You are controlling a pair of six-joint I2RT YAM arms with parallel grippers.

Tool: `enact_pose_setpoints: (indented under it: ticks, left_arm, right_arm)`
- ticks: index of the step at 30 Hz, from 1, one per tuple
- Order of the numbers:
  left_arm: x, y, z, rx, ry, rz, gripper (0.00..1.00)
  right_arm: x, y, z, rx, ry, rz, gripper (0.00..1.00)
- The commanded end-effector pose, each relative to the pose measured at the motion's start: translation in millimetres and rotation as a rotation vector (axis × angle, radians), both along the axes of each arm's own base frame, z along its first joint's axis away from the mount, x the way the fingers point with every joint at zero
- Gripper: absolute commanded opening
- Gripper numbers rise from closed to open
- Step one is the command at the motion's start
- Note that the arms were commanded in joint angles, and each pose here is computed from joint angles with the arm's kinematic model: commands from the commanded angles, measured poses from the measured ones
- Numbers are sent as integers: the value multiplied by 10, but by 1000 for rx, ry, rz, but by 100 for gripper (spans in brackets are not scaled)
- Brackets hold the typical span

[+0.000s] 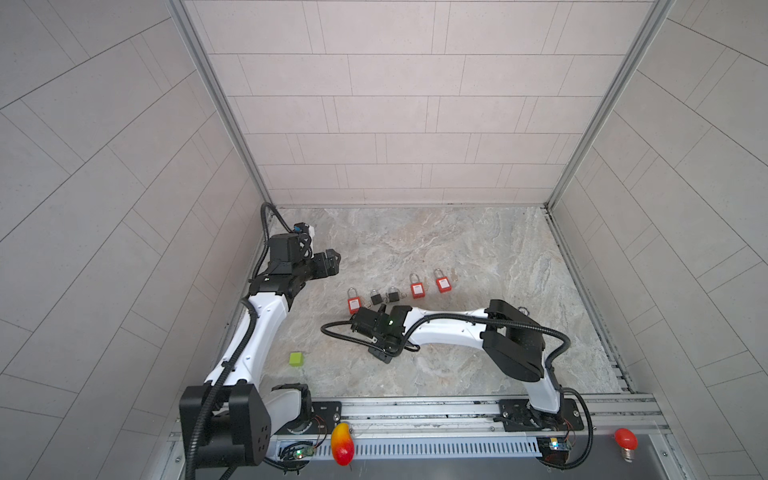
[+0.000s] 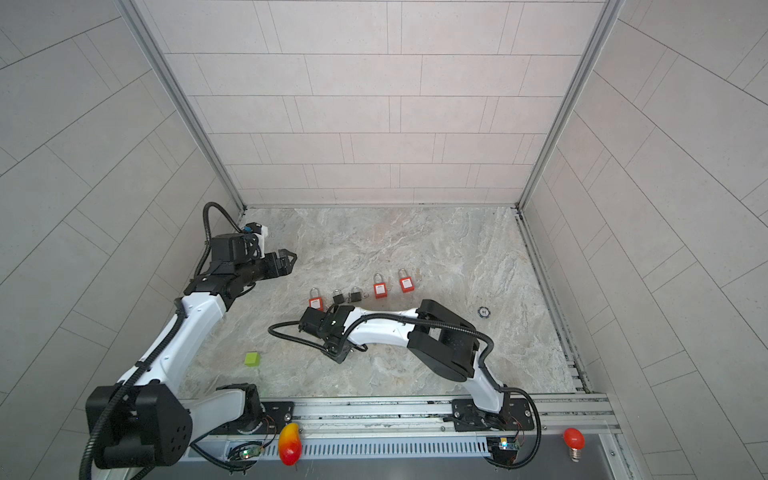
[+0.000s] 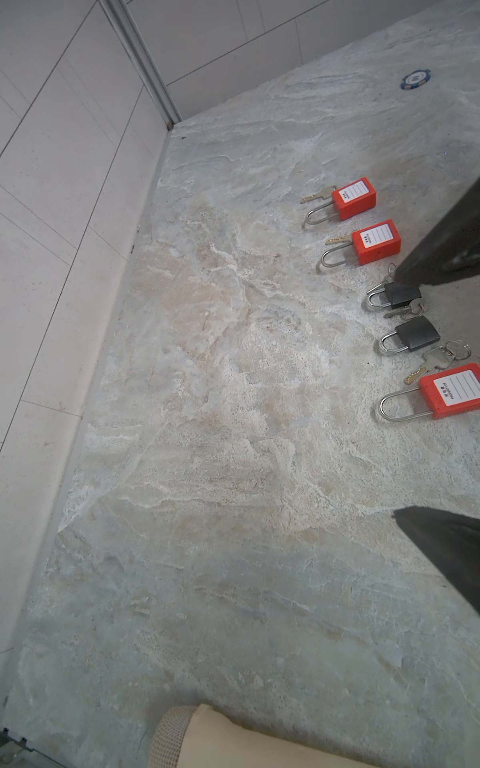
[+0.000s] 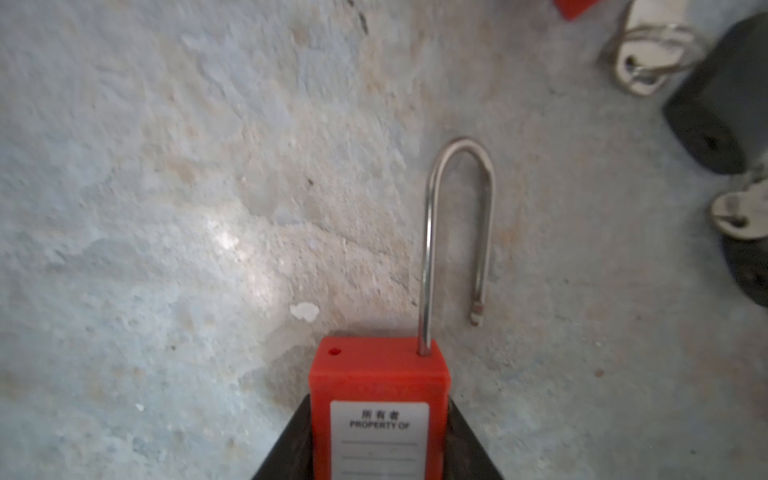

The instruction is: Lock with the key

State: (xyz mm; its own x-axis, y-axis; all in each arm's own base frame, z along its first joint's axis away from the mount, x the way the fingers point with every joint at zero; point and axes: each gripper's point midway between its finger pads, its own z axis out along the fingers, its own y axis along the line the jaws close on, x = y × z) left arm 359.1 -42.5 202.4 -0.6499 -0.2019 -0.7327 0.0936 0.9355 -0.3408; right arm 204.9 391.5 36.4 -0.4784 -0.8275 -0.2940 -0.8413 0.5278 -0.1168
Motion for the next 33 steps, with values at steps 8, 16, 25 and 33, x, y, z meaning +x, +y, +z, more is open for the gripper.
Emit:
enact_pose_setpoints:
  ticks: [8,16,25,33]
  left_arm:
    - [-176,-505,243,84,-313,-417,73]
    - [-830,-1232,157,204,-548,-876,63]
    - [-1246,-1722,238,187,-674,-1120,70]
    - [-1398,-1921,147,105,-605,-1218,68]
  right_arm:
    - [442,-807,1045,166,-127,158,15]
    - [402,-1275,1429,186,-190,361,15]
    - [279,-1276,1593,229,-172,452,14]
    - [276,-1180,1626,258,-171,501,14]
